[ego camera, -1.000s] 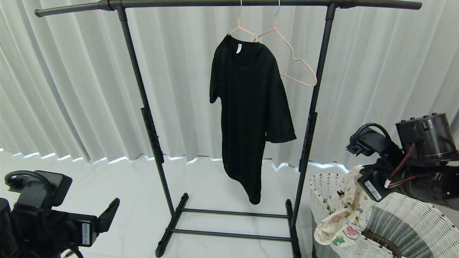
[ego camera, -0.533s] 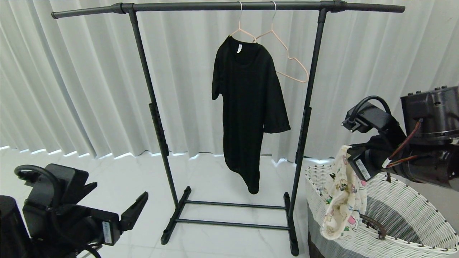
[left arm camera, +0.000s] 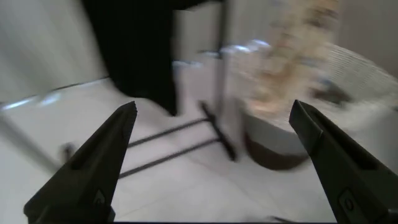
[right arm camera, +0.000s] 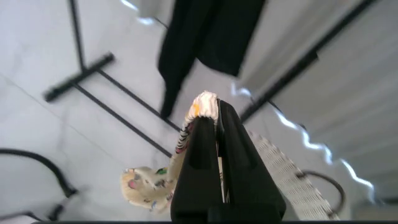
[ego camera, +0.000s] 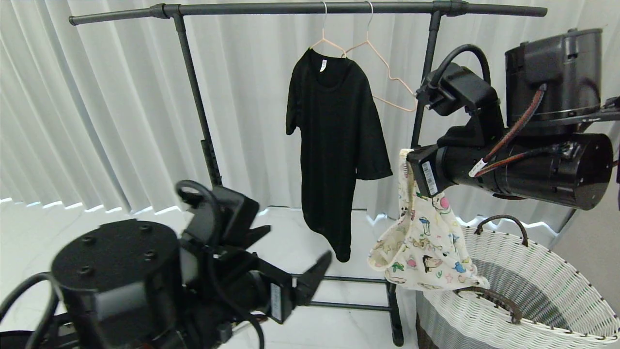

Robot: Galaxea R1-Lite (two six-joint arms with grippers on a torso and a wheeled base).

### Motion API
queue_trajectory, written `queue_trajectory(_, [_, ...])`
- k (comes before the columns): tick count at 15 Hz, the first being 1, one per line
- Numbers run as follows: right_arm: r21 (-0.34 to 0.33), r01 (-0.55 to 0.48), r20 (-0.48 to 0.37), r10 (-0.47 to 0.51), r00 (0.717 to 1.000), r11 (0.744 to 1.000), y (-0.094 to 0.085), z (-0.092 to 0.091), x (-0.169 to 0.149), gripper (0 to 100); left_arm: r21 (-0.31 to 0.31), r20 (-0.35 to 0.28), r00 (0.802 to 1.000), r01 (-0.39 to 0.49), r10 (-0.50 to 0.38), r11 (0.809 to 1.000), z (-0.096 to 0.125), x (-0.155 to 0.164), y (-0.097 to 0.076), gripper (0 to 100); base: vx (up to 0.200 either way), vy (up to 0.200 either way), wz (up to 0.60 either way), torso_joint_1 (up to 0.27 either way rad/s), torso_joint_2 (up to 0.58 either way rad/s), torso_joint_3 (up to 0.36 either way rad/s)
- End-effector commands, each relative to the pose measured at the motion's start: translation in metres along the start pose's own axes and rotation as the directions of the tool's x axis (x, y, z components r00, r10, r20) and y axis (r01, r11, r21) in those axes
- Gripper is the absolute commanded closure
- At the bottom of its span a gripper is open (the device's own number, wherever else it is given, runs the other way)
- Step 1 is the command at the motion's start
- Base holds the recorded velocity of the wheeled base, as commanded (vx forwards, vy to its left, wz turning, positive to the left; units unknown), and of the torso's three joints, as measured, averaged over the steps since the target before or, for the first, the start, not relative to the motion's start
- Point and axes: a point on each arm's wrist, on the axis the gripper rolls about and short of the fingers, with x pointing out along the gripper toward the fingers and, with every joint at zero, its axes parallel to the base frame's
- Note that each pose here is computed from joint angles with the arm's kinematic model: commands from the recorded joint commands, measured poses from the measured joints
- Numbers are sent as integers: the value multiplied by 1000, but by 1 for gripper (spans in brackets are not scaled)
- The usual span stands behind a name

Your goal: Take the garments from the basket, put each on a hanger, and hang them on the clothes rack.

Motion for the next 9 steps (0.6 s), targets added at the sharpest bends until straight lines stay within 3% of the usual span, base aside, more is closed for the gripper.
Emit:
queue_trajectory(1, [2, -31, 18, 31, 999, 1000, 10, 7, 0, 100, 18, -78, 986, 147, -145, 989, -11, 39, -27, 0, 0, 0, 0, 0, 0, 0])
queue_trajectory(3, [16, -45, 33, 45, 998, 999, 13, 9, -6, 100, 16, -120, 983, 142, -139, 990, -22, 65, -32, 0, 0, 0, 0, 0, 0, 0])
queue_trajectory(5, [15, -63, 48, 62, 997, 998, 17, 12, -12, 100, -28, -131, 984, 114, -116, 993, -26, 94, -32, 0, 0, 0, 0, 0, 0, 0])
queue_trajectory(9, [16, -74, 65, 73, 995, 997, 16, 15, -24, 100, -70, -146, 988, 42, -52, 997, -35, 135, -18, 0, 0, 0, 0, 0, 0, 0])
